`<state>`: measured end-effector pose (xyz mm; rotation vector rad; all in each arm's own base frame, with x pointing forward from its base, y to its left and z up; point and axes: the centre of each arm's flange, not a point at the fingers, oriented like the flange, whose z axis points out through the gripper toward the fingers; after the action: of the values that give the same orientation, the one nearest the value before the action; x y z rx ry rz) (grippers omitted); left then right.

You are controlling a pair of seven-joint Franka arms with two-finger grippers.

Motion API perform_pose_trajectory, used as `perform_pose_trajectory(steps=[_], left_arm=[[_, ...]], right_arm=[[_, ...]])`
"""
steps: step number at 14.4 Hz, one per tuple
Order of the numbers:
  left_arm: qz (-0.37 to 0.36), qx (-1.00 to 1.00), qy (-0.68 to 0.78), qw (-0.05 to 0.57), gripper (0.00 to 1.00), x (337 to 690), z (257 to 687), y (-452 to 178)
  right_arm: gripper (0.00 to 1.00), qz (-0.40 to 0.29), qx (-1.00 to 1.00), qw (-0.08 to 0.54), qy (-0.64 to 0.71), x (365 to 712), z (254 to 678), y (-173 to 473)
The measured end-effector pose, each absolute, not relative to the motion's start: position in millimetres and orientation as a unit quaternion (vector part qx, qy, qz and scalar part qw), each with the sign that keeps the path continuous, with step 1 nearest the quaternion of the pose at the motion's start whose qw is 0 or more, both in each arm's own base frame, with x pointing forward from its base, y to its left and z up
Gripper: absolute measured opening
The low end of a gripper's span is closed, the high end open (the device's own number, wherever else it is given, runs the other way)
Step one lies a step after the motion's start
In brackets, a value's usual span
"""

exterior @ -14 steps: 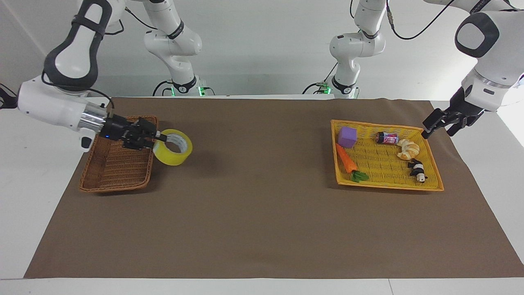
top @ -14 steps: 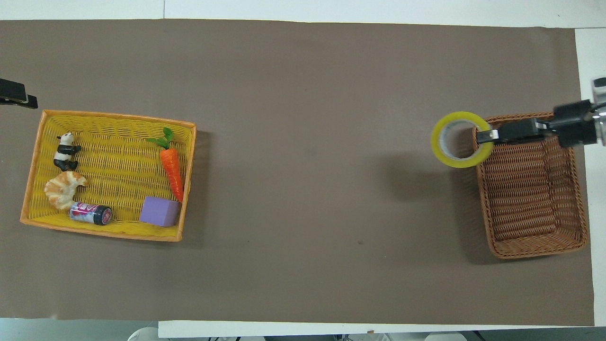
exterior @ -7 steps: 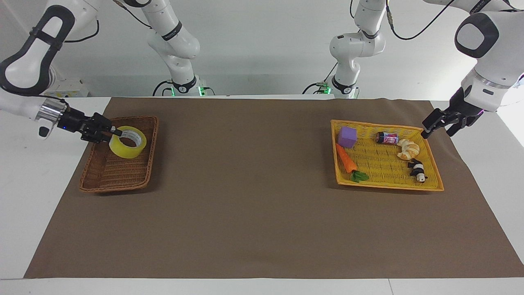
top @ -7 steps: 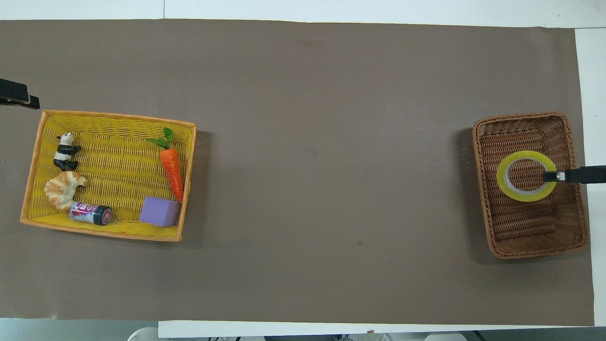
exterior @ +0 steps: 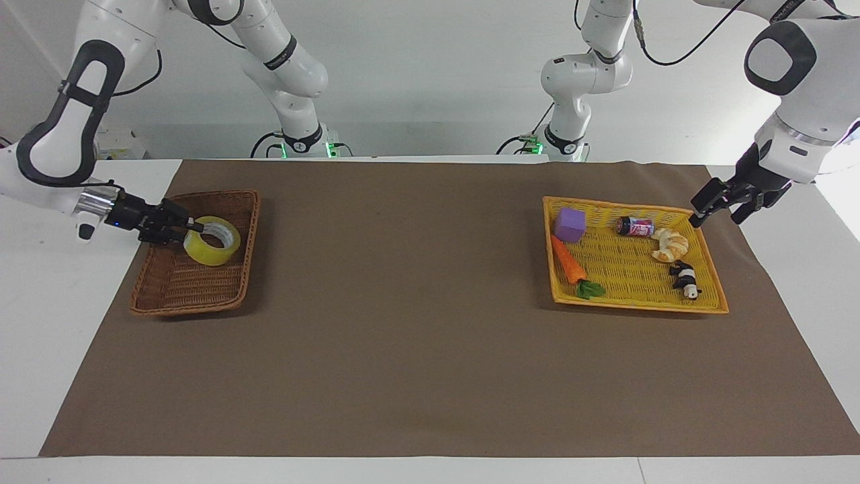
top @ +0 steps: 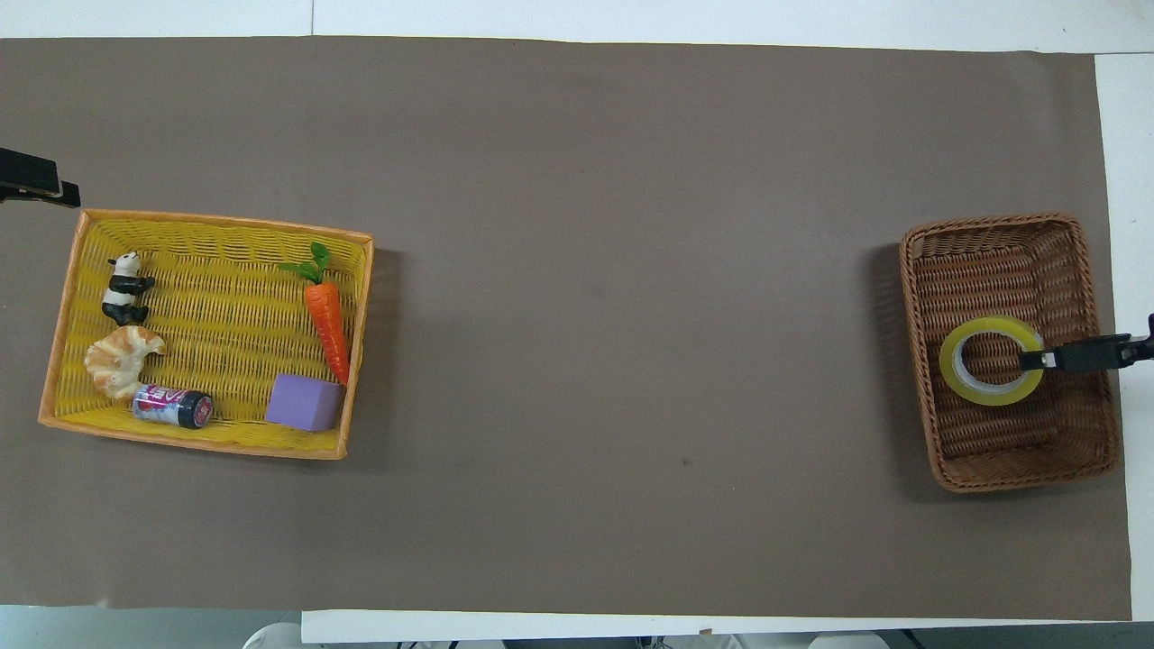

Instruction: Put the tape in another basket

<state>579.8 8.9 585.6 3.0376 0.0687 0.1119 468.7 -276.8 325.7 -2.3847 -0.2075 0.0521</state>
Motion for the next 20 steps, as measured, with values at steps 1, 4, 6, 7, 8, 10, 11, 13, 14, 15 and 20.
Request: perform_pose_trajectory(steps=[1,4,6,7,8,10,11,13,14,15,20], left_arm=[[0.037,0.998,0.022,0.046,1.0,579.9,585.7,9.7],[0.039,0.999,0.013,0.012,1.0,578.4,588.3,12.2],[0.041,0.999,0.009,0.006,1.0,576.2,592.1,10.4],[0.038,0.999,0.005,0.005,1.0,574.5,593.3,7.7],[0.029,1.0,0.003,0.004,1.0,571.3,593.4,5.5],[0.01,1.0,0.001,0.002,1.0,564.9,594.4,3.8],[0.002,1.0,-0.001,0.002,1.0,562.3,595.9,3.6],[-0.01,1.0,-0.009,0.002,1.0,558.1,601.4,1.1],[-0.015,1.0,-0.012,0.002,1.0,556.5,605.0,-1.7],[-0.019,1.0,-0.015,0.001,1.0,554.8,607.9,-4.7],[-0.044,0.999,-0.021,-0.002,1.0,548.2,613.5,-10.8]], right_arm=[[0.57,0.024,-0.93,0.356,-0.088,470.5,327.8,-274.6],[0.9,0.028,-0.943,0.307,-0.122,483.3,342.0,-269.6],[1.0,0.026,-0.952,0.257,-0.164,501.3,377.5,-257.2],[1.0,0.022,-0.956,0.233,-0.178,510.9,402.3,-245.8],[1.0,0.018,-0.96,0.21,-0.184,518.6,427.5,-231.7],[1.0,0.019,-0.97,0.163,-0.176,528.4,474.5,-199.3],[1.0,0.025,-0.975,0.144,-0.167,530.3,494.3,-182.6],[1.0,0.047,-0.984,0.109,-0.132,531.3,528.9,-150.1],[1.0,0.056,-0.988,0.092,-0.107,531.2,544.4,-138.4],[1.0,0.066,-0.992,0.077,-0.08,530.7,558.5,-128.2],[1.0,0.081,-0.996,0.024,-0.002,519.7,606.5,-112.2]])
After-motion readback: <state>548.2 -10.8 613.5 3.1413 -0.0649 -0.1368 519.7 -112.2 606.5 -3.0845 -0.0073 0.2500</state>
